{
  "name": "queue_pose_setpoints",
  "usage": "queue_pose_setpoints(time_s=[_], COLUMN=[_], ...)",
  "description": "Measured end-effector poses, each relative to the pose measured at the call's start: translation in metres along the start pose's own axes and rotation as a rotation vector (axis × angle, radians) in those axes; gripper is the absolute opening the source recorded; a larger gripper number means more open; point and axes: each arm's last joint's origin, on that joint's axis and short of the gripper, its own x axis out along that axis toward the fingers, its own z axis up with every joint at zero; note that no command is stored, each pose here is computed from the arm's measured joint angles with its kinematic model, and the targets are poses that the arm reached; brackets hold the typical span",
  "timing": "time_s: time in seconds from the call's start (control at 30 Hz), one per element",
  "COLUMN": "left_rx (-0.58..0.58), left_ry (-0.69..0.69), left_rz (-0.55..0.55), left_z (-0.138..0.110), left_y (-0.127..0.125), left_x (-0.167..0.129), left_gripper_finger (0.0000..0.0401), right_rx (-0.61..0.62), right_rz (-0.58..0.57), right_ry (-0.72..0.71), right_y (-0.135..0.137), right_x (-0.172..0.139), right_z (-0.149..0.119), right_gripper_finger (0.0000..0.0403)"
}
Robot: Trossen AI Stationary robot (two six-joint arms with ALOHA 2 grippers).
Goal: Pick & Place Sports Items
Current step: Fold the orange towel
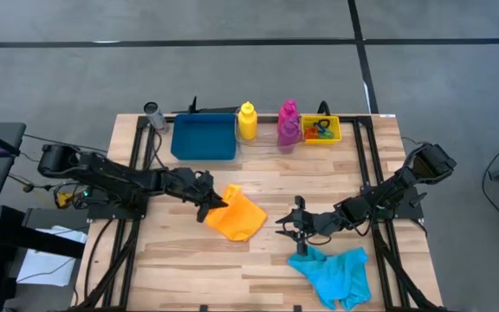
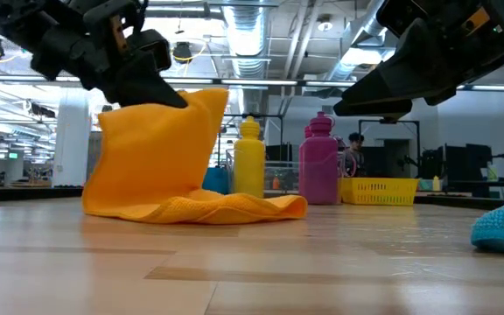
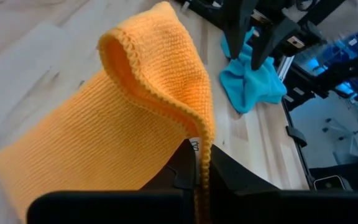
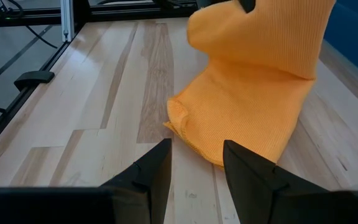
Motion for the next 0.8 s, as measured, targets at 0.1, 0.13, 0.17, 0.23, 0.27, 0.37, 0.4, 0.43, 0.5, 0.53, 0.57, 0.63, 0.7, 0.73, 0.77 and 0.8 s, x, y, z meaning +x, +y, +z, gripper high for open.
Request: queue_pose_setpoints(time_s=[0.1, 0.13, 0.17, 0.23, 0.27, 0.37, 0.4, 0.43, 0.5, 0.53, 0.57, 0.63, 0.7, 0.73, 0.77, 0.8], left_rx=[0.016, 0.019, 0.022, 0.032, 0.037, 0.043, 0.045, 0.045, 0.047, 0.048, 0.049, 0.048, 0.047, 0.047, 0.047, 0.047], left_ry=[0.019, 0.027, 0.036, 0.060, 0.071, 0.099, 0.108, 0.114, 0.127, 0.132, 0.135, 0.144, 0.154, 0.154, 0.154, 0.154], left_rz=[-0.006, -0.009, -0.010, -0.007, -0.006, -0.006, -0.006, -0.005, -0.004, -0.004, -0.004, 0.001, 0.005, 0.005, 0.006, 0.006], left_z=[0.004, 0.005, 0.005, 0.005, 0.004, 0.002, 0.001, 0.000, -0.002, -0.002, -0.002, -0.003, -0.005, -0.005, -0.006, -0.006], left_y=[-0.005, -0.007, -0.008, -0.010, -0.011, -0.014, -0.014, -0.014, -0.015, -0.016, -0.016, -0.015, -0.014, -0.014, -0.014, -0.013], left_x=[0.012, 0.016, 0.020, 0.028, 0.031, 0.041, 0.043, 0.046, 0.050, 0.053, 0.055, 0.059, 0.061, 0.062, 0.063, 0.063], left_gripper_finger=[0.0006, 0.0008, 0.0008, 0.0008, 0.0007, 0.0005, 0.0006, 0.0008, 0.0013, 0.0013, 0.0014, 0.0012, 0.0010, 0.0010, 0.0011, 0.0013], right_rx=[0.000, 0.000, 0.000, 0.000, 0.000, 0.000, 0.000, 0.000, 0.000, 0.000, 0.000, 0.000, 0.000, 0.001, 0.001, 0.001], right_rz=[0.000, 0.000, 0.000, 0.000, 0.000, 0.000, 0.001, 0.000, 0.000, 0.000, 0.000, 0.000, 0.001, 0.001, 0.001, 0.001], right_ry=[0.000, 0.000, 0.000, 0.000, 0.000, 0.000, 0.000, 0.000, 0.000, 0.000, 0.000, 0.000, -0.001, -0.002, -0.003, -0.003], right_y=[0.000, 0.000, 0.000, 0.000, 0.000, 0.000, 0.000, 0.000, 0.000, 0.000, 0.000, 0.000, 0.000, 0.000, 0.000, 0.000], right_x=[0.000, 0.000, 0.000, 0.000, 0.000, 0.000, 0.000, 0.000, 0.000, 0.000, 0.000, 0.000, 0.000, 0.000, 0.000, 0.000], right_z=[0.000, 0.000, 0.000, 0.000, 0.000, 0.000, 0.000, 0.000, 0.000, 0.000, 0.000, 0.000, 0.000, 0.000, 0.000, 0.000], right_gripper_finger=[0.0138, 0.0138, 0.0138, 0.0138, 0.0138, 0.0138, 0.0138, 0.0138, 0.0138, 0.0138, 0.0138, 0.0138, 0.0138, 0.0138, 0.0138, 0.0138])
